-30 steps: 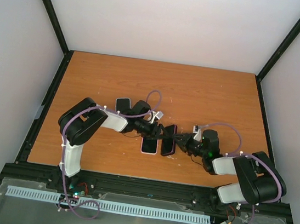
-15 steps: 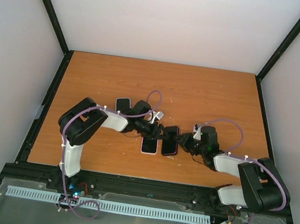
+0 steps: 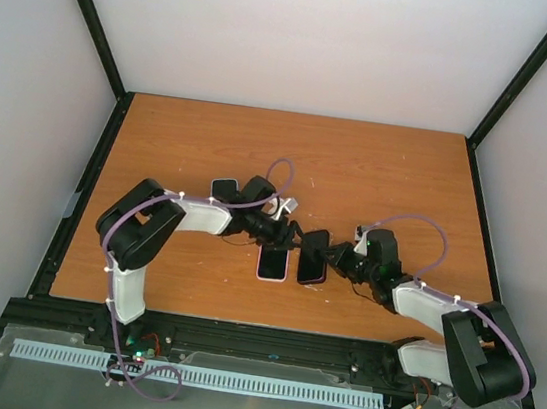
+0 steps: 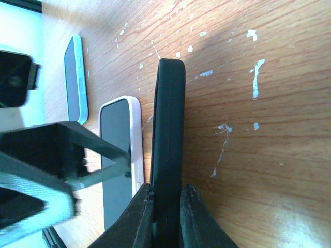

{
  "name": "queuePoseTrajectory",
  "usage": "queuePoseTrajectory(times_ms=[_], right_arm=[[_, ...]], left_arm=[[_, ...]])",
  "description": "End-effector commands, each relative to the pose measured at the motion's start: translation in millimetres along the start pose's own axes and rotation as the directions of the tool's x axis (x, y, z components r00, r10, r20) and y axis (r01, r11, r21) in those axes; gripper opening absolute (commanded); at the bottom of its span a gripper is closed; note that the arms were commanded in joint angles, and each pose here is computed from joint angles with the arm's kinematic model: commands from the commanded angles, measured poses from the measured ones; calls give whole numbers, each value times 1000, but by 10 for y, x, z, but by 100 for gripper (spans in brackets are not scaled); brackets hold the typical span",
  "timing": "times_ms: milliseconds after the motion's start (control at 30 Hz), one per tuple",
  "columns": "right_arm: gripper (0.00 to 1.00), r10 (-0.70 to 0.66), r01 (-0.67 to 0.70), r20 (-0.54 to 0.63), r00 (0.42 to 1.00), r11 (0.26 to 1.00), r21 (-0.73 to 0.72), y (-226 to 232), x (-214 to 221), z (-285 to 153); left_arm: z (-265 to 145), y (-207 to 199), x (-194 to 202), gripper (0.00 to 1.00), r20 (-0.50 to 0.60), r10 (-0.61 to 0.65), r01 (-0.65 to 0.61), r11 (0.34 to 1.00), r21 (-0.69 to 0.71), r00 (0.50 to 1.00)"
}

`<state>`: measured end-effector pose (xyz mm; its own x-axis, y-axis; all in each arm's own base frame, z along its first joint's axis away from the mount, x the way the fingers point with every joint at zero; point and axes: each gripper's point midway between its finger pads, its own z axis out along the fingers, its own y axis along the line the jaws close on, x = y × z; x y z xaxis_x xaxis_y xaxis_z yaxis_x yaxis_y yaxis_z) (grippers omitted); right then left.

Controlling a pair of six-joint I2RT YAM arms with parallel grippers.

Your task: Put the phone into the phone case

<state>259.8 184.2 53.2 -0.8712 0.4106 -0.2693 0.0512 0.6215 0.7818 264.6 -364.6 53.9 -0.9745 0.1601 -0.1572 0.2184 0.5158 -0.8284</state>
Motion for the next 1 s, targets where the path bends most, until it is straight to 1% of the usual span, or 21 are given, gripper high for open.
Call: queuePoseTrajectory(times_ms=[0, 100, 233, 433, 500, 633, 733, 900, 967], right_arm=[[3, -16, 17, 51, 999, 1000, -23, 148, -105, -96], [3, -27, 32, 71, 997, 998, -63, 278, -138, -172], [3, -59, 71, 77, 995, 984, -165, 567, -166, -274], [3, -88, 108, 70, 994, 924, -367, 1075, -175, -452], [3, -95, 116, 71, 993, 896, -428, 1216, -171, -520], [3, -79, 110, 80, 994, 844, -525, 1405, -167, -639], [3, -53, 99, 94, 994, 800, -592, 1525, -185, -729], [3, -25, 83, 97, 995, 742, -665, 1711, -207, -804], [3, -25, 78, 87, 996, 731, -678, 1769, -206, -788]], left_arm=[[-382, -377, -296, 66, 99, 81, -83, 996, 26, 992], [-624, -474, -405, 73, 144, 103, -109, 994, 31, 984], [-935, -579, -468, 79, 215, 142, -152, 988, 32, 966], [-1241, -757, -328, 83, 257, 167, -191, 979, 71, 952], [-1309, -847, -223, 84, 259, 170, -207, 971, 121, 951], [-1411, -1067, -57, 83, 258, 196, -258, 937, 236, 946], [-1435, -1140, -2, 81, 263, 206, -280, 916, 288, 943], [-1374, -1137, 115, 73, 222, 175, -252, 886, 390, 959], [-1355, -1149, 156, 69, 208, 168, -244, 870, 428, 964]])
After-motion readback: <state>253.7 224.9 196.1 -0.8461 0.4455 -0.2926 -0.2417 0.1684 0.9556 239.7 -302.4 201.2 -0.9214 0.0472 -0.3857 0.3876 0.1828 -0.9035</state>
